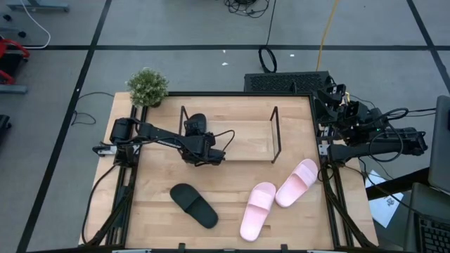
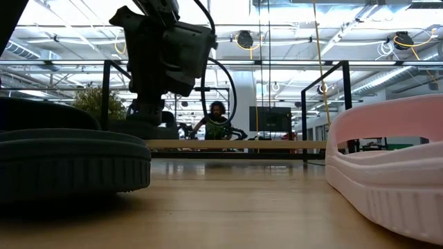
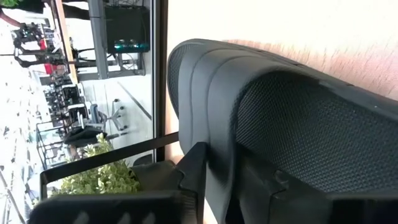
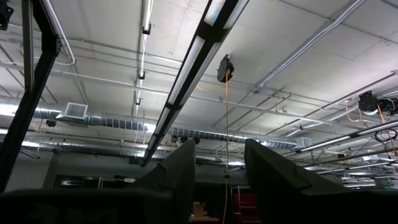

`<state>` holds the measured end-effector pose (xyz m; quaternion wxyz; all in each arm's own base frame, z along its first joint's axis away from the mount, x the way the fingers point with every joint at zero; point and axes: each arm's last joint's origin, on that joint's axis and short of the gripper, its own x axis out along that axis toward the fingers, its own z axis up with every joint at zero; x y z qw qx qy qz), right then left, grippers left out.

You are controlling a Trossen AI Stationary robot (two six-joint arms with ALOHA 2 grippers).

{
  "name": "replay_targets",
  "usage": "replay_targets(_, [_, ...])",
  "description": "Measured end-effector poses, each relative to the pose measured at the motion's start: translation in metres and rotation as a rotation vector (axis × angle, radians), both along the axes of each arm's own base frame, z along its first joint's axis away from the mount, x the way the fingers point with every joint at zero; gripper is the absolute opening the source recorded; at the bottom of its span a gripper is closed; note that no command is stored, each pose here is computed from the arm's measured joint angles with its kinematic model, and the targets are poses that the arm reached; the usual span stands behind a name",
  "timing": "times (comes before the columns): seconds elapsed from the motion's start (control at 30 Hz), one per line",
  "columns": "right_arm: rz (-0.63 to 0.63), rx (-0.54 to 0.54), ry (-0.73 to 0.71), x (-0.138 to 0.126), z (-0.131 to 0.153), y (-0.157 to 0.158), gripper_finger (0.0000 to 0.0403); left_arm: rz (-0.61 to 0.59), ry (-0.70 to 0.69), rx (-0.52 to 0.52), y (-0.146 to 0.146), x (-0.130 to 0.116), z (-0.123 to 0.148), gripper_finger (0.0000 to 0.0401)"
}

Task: Pick and place slides into the shelf
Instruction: Put the left black slipper on the shelf

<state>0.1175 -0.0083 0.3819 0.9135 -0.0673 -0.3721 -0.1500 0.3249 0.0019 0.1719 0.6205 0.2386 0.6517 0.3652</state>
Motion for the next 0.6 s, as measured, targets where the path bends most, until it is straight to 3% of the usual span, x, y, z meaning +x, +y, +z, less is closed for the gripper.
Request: replay_targets(0.6, [0.000, 0.000, 0.000, 0.0000, 0.0000, 0.0000, 0.0128, -0.002, 0.010, -0.004, 0.0001, -0.0006, 0.0000, 0.0124])
